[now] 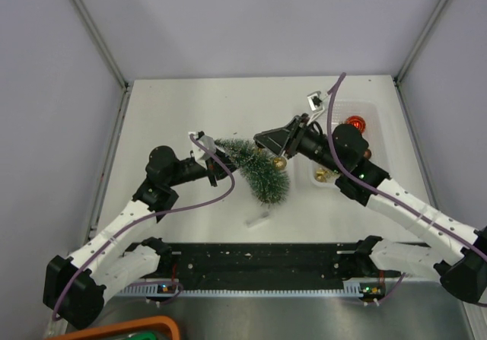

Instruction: Decorate the small christmas tree

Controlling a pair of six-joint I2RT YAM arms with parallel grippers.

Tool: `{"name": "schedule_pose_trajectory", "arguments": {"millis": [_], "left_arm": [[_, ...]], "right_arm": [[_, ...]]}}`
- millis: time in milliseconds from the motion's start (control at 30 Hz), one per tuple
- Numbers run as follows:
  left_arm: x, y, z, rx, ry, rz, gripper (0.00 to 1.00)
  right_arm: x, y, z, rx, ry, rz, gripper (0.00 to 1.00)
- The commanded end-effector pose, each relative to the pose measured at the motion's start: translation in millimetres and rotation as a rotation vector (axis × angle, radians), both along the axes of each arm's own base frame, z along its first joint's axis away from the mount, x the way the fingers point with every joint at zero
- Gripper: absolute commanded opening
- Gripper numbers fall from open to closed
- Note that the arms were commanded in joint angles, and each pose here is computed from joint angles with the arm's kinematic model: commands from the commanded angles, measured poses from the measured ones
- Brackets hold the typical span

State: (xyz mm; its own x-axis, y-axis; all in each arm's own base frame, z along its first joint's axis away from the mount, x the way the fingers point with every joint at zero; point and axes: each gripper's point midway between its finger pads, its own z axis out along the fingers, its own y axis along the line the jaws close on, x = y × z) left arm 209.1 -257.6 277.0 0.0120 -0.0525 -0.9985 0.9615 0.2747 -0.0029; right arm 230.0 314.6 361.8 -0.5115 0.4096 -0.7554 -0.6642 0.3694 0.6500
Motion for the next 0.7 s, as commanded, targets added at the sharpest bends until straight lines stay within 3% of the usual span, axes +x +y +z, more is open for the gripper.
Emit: {"name": "schedule_pose_trajectory", "arguments": {"millis": [0, 667], "left_arm": [[-4, 0, 4, -0.010, 0.001, -0.009, 0.00], [-3, 0, 6, -0.011, -0.001, -0.006, 0.00]], "right_arm": [[1, -24, 8, -0.027, -0.069, -0.113, 0.00], [-2, -11, 4, 0.073, -0.025, -0.048, 0.00]]}}
